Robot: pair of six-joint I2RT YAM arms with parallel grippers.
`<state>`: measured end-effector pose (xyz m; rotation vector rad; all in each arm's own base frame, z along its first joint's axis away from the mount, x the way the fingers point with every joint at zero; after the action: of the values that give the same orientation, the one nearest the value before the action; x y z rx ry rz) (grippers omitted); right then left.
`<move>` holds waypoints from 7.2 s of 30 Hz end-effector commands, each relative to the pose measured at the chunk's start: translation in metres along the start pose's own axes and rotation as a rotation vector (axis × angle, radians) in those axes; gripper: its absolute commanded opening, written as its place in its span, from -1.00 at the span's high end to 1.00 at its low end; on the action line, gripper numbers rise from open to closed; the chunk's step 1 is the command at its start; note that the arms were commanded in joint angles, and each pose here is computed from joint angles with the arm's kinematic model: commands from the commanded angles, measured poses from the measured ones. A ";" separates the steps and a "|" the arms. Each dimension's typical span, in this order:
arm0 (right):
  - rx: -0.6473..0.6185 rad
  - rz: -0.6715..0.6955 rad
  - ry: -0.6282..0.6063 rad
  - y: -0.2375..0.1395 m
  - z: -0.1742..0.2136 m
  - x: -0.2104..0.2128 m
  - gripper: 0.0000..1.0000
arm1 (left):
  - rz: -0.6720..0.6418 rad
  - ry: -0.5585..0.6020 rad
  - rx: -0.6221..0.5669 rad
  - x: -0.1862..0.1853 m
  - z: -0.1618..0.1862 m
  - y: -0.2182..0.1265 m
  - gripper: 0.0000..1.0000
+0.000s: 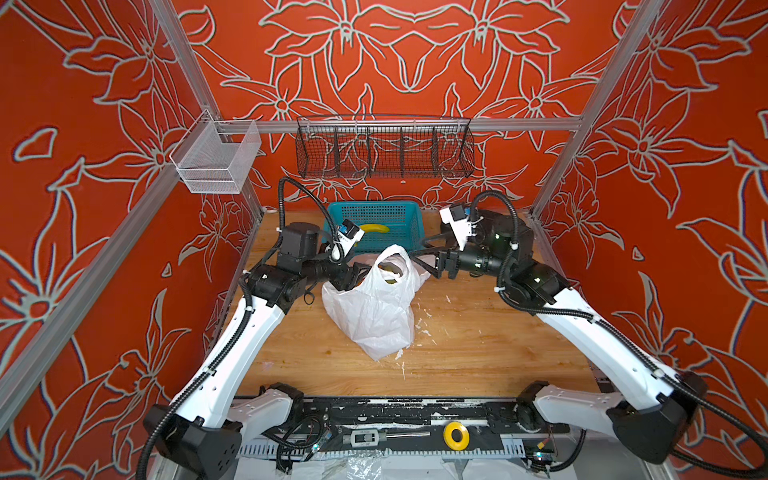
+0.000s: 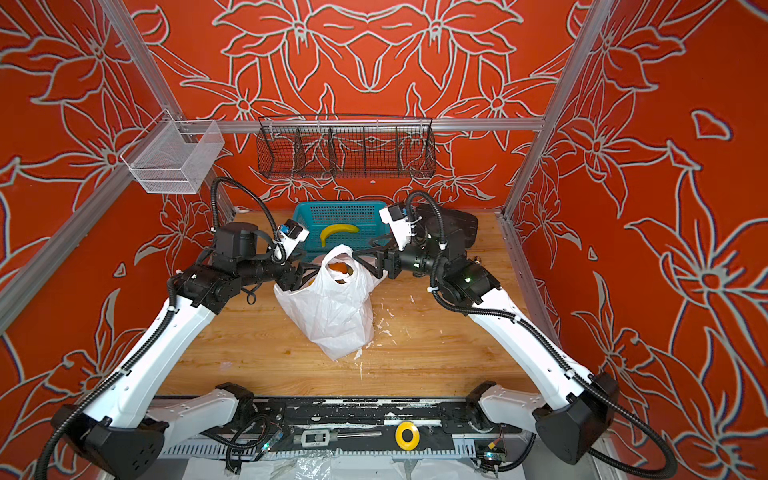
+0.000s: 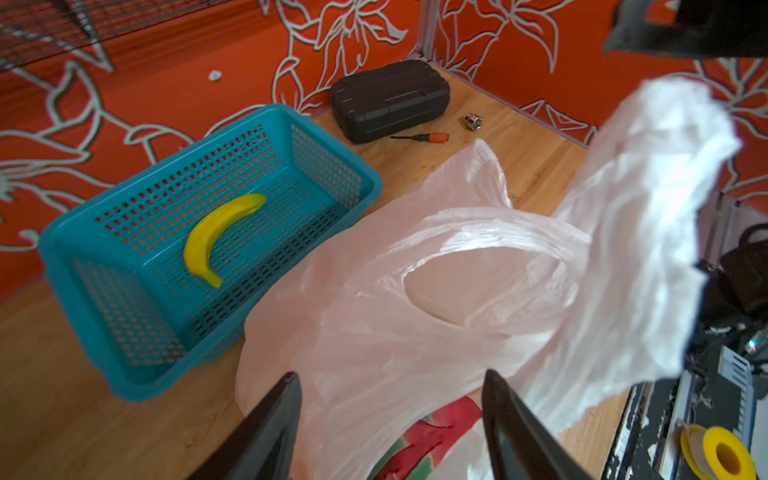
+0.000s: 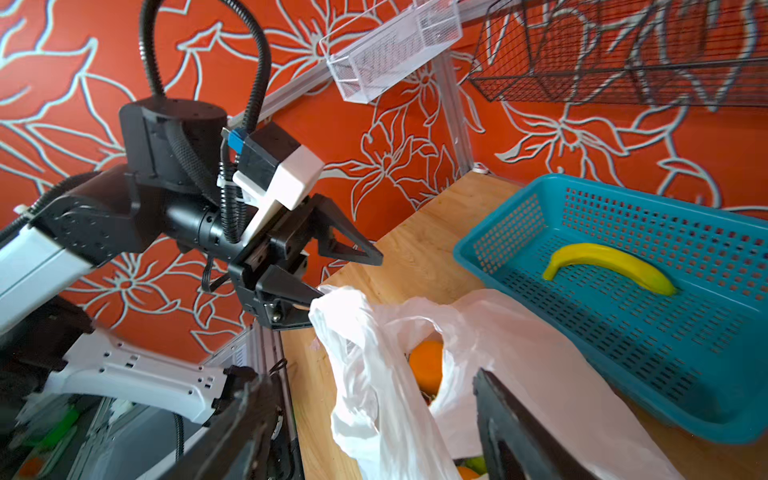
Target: Untie the knot of the plastic bag and take out the fruit
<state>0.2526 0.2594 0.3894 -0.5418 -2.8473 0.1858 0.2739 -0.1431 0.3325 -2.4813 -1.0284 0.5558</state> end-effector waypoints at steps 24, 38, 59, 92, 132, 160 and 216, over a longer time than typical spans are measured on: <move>0.010 -0.190 -0.095 -0.002 0.024 0.037 1.00 | 0.265 0.184 0.085 -0.011 0.009 0.053 -0.74; 0.054 -0.185 -0.083 -0.006 0.040 0.038 1.00 | -0.024 -0.065 0.065 0.033 -0.022 0.079 1.00; 0.501 -0.403 0.151 0.069 0.254 0.084 1.00 | -0.461 -0.679 -0.010 0.142 -0.046 0.081 0.90; 0.312 0.650 -0.015 0.054 0.127 -0.060 -0.76 | -0.599 -0.842 0.197 0.036 0.060 0.053 -0.78; 0.108 0.443 0.160 -0.010 0.063 -0.072 -0.75 | -0.387 -0.476 0.194 0.002 0.045 -0.003 -0.60; 0.596 -0.287 0.294 0.066 0.244 0.070 0.33 | -0.258 -0.647 0.192 0.035 0.036 0.057 1.00; 0.753 -0.059 0.327 0.090 0.289 0.073 -0.04 | -0.388 -1.010 0.342 0.012 0.182 0.011 -0.33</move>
<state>0.1516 0.3434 0.1186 -0.3099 -2.2865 1.0261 0.2034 -0.1022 0.1806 -1.5999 -1.5508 1.7125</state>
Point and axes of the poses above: each gripper's point midway between its finger pads, its own y axis out along the fingers, its own x axis along the line the jaws close on, z = x × y, the point moved 4 cm from there along -y, back along the fingers, and after that the axes turned 12 degrees about -y, right-handed, at the moved point
